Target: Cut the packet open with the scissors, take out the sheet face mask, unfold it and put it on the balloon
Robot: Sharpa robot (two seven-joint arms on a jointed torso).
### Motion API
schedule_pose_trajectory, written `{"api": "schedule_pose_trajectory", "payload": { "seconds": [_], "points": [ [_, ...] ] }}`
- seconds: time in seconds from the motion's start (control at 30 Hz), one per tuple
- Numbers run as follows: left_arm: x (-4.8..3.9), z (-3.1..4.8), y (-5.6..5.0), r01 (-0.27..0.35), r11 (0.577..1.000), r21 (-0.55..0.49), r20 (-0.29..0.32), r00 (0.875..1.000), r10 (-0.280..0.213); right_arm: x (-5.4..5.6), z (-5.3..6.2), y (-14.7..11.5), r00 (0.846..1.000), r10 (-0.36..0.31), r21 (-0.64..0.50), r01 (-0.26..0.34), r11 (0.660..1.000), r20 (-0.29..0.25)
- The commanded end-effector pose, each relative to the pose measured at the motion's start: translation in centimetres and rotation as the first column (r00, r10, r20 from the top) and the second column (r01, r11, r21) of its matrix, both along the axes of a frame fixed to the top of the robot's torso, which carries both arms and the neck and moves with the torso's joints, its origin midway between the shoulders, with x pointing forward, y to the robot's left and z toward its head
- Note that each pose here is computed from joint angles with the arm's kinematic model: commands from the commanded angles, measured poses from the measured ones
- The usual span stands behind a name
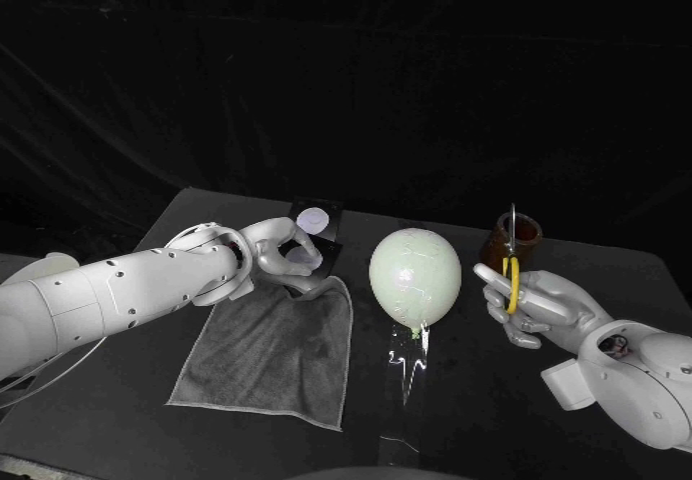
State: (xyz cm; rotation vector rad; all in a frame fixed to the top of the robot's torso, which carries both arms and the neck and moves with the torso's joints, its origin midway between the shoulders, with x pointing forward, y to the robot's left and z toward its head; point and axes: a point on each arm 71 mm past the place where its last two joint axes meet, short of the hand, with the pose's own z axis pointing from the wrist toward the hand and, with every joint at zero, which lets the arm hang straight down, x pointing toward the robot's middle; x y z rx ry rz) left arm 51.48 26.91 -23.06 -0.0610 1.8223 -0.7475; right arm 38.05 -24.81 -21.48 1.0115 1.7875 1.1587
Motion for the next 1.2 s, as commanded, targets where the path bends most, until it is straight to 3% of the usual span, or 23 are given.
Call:
{"api": "schedule_pose_trajectory", "payload": {
  "seconds": [0.03,0.23,0.43,0.7,1.2],
  "points": [
    [-0.13,0.6,-0.2,0.038,0.999,0.017,0.093,0.995,-0.04,0.0,0.1,0.2,1.0,0.023,0.003,-0.023,1.0,0.016],
    [-0.43,0.63,0.2,0.046,0.997,0.055,0.123,0.991,-0.052,0.0,0.1,0.2,1.0,0.025,0.001,-0.025,1.0,0.018],
    [-0.68,0.06,0.7,0.035,0.994,0.099,0.114,0.992,-0.046,0.0,0.1,0.2,0.999,0.027,0.001,-0.027,1.0,0.018],
    [-0.98,-1.17,0.8,0.033,0.99,0.139,0.073,0.996,-0.044,0.0,0.0,0.3,0.999,0.031,0.002,-0.031,1.0,0.015],
    [-1.13,-2.5,0.8,0.044,0.982,0.186,-0.015,0.999,-0.042,0.0,-0.1,0.4,0.999,0.035,0.003,-0.035,0.999,0.011]
  ]
}}
